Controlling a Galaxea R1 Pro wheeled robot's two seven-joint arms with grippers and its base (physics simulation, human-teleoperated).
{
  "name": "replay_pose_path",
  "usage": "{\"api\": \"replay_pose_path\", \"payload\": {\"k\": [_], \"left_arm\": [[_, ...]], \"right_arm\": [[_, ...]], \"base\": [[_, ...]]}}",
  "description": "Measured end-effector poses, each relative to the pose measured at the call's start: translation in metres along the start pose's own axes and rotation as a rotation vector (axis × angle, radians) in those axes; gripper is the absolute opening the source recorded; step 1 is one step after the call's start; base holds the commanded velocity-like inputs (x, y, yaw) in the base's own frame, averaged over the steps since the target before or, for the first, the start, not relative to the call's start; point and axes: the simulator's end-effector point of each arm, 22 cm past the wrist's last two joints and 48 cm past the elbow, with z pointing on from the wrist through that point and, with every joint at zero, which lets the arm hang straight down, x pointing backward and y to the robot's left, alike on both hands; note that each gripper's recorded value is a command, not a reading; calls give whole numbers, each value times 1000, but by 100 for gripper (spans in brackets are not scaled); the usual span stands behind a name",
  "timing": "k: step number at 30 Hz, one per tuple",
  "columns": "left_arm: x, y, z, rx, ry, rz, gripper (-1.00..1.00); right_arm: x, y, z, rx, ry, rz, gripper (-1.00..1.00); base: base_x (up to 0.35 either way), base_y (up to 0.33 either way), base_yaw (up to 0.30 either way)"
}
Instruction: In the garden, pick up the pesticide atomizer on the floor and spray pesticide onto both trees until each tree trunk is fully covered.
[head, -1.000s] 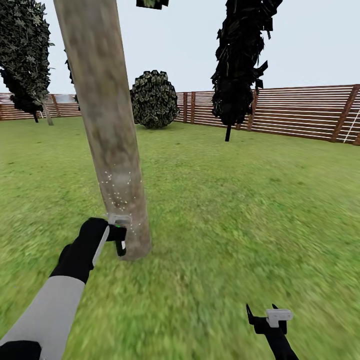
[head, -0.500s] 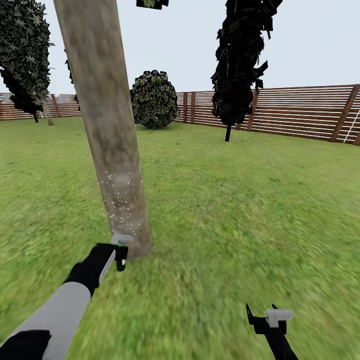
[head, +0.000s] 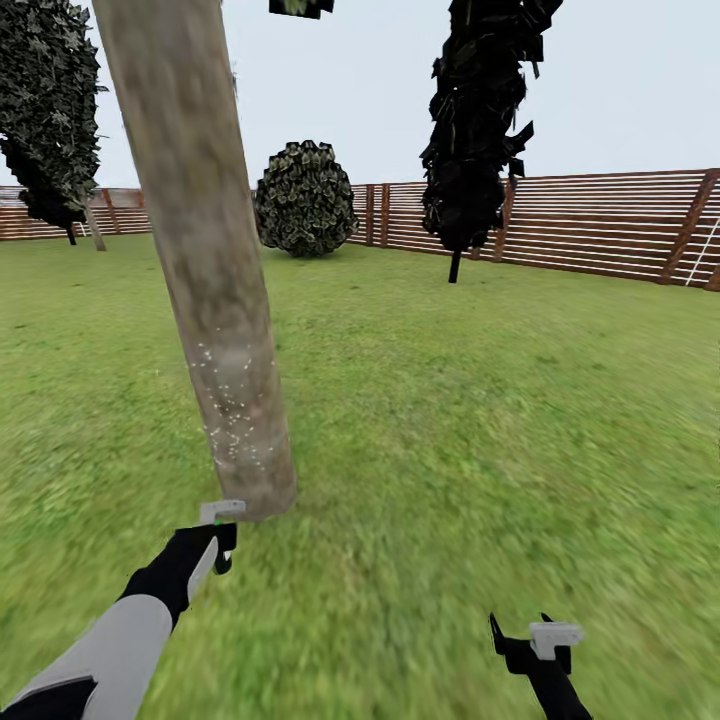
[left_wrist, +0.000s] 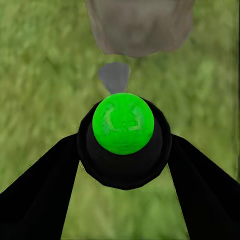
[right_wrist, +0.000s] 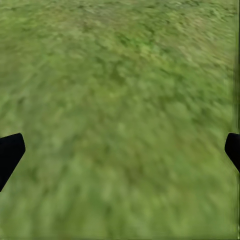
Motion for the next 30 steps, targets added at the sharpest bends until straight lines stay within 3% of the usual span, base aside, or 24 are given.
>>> {"api": "replay_pose_path", "payload": {"k": [8,20,24,30], "left_arm": [[4,4,-1,-48,7,0,-100],[4,3,-1,-52,5,7,-100],[4,15,-1,-99,5,8,-100],[4,14,-2,-99,5,4,-100]], "right_arm": [[1,2,0,-2,1,2,100],[1,3,0,-3,1,4,100],[1,3,0,-3,1,4,100],[1,3,0,-3,1,4,100]], "base": [[89,-269,26],[95,-270,264],[95,-270,277],[95,-270,146]]}}
